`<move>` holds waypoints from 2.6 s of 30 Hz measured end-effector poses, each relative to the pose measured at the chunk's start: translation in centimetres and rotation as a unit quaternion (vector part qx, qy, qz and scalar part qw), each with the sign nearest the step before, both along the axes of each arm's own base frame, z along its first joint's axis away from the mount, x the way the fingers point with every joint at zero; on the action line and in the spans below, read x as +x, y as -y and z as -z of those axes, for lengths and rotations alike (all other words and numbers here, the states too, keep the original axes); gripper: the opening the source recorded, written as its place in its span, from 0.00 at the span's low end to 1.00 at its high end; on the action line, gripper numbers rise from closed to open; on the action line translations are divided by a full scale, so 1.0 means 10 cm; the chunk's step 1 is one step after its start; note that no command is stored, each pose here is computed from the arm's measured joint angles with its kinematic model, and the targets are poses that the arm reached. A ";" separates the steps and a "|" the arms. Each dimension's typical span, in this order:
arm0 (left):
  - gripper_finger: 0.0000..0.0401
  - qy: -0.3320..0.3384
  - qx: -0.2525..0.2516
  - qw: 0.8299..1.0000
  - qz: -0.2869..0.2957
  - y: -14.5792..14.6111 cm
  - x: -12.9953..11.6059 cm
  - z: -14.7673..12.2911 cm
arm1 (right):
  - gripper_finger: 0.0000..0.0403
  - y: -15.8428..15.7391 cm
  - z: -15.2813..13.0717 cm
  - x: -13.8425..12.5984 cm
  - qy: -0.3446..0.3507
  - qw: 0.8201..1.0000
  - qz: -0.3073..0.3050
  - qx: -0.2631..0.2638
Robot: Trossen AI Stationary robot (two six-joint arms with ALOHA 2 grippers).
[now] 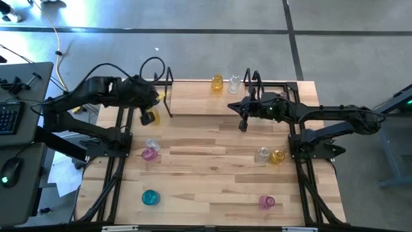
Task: Sort vases onto shelf
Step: Put the top left blue vase on the shelf
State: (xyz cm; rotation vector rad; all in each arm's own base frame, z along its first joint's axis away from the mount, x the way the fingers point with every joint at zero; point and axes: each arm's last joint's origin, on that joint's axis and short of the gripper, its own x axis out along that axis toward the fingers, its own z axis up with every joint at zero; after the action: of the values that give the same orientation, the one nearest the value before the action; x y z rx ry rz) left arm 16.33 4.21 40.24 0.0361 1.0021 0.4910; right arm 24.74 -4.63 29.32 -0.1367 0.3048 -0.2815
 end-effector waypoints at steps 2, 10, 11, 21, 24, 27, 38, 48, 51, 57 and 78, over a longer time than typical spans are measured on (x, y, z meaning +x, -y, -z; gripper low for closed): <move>0.01 -0.040 -0.005 0.999 -0.014 -0.06 -0.05 0.04 | 0.00 -0.03 0.00 0.00 -0.003 1.000 -0.008 -0.008; 0.00 -0.130 -0.001 0.991 -0.009 -0.45 0.01 0.20 | 0.00 -0.05 0.00 0.01 -0.006 1.000 -0.015 -0.013; 0.00 -0.135 -0.015 0.991 -0.009 -0.51 0.01 0.22 | 0.00 -0.05 0.01 0.01 -0.008 1.000 -0.016 -0.014; 0.00 -0.178 -0.083 0.979 -0.053 -1.23 0.00 0.50 | 0.00 -0.05 0.01 0.01 -0.021 0.998 -0.026 -0.045; 0.00 -0.193 -0.107 0.971 -0.088 -1.45 -0.03 0.62 | 0.00 -0.05 0.01 0.01 -0.024 0.998 -0.028 -0.053; 0.00 -0.203 -0.132 0.962 -0.123 -1.63 -0.06 0.74 | 0.00 -0.05 0.01 0.01 -0.024 0.998 -0.029 -0.055; 0.08 -0.237 -0.203 0.935 -0.168 -1.93 -0.07 1.07 | 0.00 -0.05 0.07 -0.01 -0.038 0.999 -0.014 0.000; 0.24 -0.257 -0.241 0.920 -0.174 -1.92 -0.09 1.30 | 0.00 -0.06 0.11 -0.02 -0.052 0.998 -0.006 0.024; 0.26 -0.264 -0.230 0.919 -0.181 -1.93 -0.12 1.45 | 0.00 -0.06 0.11 -0.02 -0.052 0.998 -0.007 0.022; 0.26 -0.244 -0.194 0.931 -0.188 -1.92 -0.13 1.62 | 0.00 -0.06 0.10 -0.02 -0.053 0.998 -0.010 0.014; 0.08 -0.283 -0.127 0.925 -0.220 -1.83 -0.24 1.28 | 0.00 -0.06 0.09 -0.02 -0.048 0.999 -0.010 0.012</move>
State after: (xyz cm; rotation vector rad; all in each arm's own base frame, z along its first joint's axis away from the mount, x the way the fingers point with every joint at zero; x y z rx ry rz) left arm 13.91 22.52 27.45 -0.3030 1.6524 0.7798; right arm 24.54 -4.08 28.39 -0.1292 0.4022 -0.2521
